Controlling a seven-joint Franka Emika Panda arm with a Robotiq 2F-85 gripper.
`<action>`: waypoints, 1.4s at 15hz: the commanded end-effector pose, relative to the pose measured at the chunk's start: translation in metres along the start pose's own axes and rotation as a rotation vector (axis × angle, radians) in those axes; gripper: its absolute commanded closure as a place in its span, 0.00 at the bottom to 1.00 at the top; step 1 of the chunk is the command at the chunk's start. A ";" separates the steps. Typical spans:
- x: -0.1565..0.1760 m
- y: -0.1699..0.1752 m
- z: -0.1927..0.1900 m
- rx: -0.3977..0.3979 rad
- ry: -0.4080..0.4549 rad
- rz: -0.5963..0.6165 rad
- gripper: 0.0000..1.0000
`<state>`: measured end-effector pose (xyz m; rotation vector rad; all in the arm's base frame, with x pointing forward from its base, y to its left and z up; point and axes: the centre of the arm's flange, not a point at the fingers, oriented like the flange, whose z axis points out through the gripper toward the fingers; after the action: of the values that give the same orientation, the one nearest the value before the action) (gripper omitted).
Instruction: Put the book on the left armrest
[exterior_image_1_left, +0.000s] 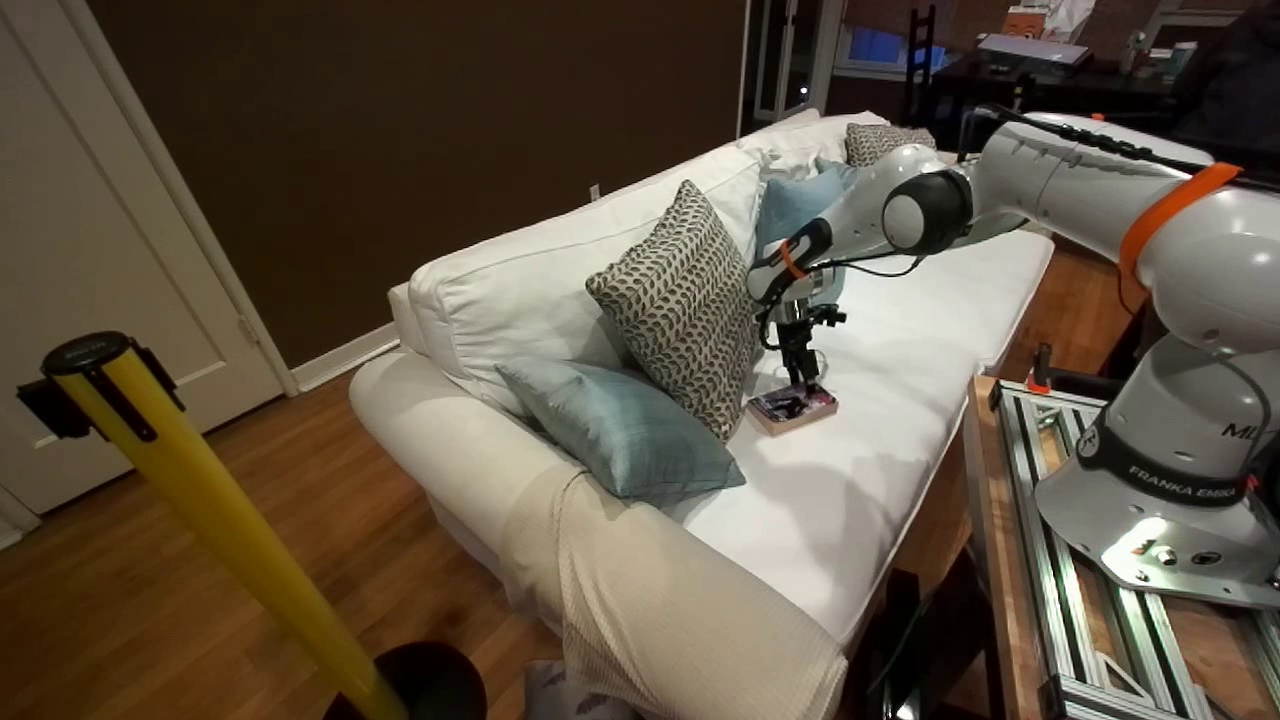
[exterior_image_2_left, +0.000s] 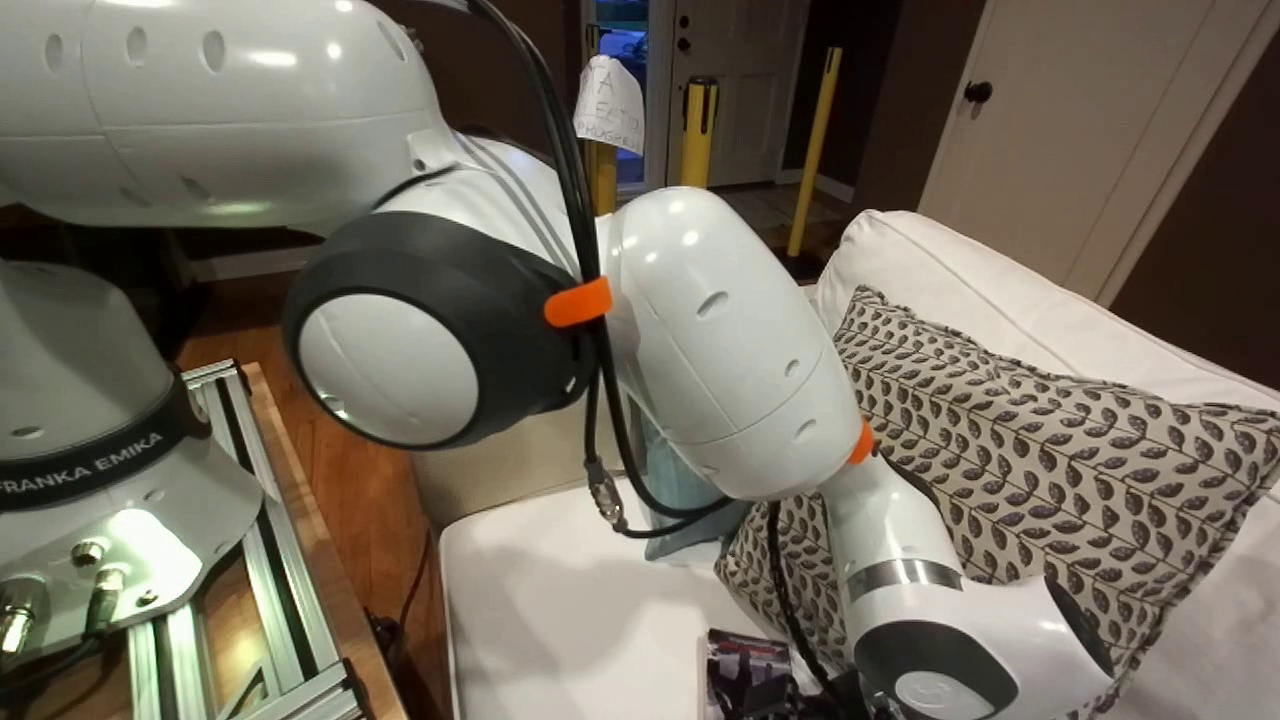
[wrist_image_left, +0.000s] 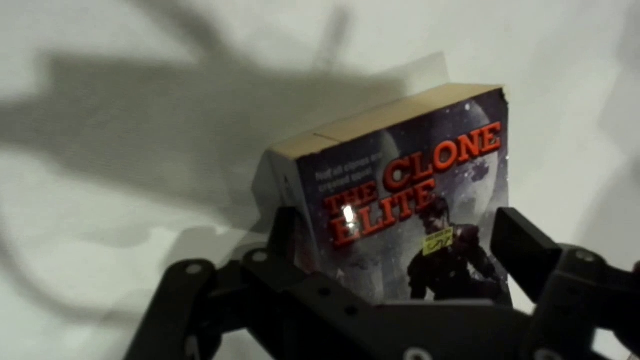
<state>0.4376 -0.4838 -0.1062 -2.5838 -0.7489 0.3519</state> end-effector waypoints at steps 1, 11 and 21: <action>0.006 0.042 0.018 0.016 -0.033 -0.013 0.00; 0.013 0.049 0.043 0.042 -0.046 0.024 0.00; 0.026 0.052 0.049 0.028 -0.010 0.152 0.00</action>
<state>0.4322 -0.4669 -0.1214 -2.6174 -0.5733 0.4183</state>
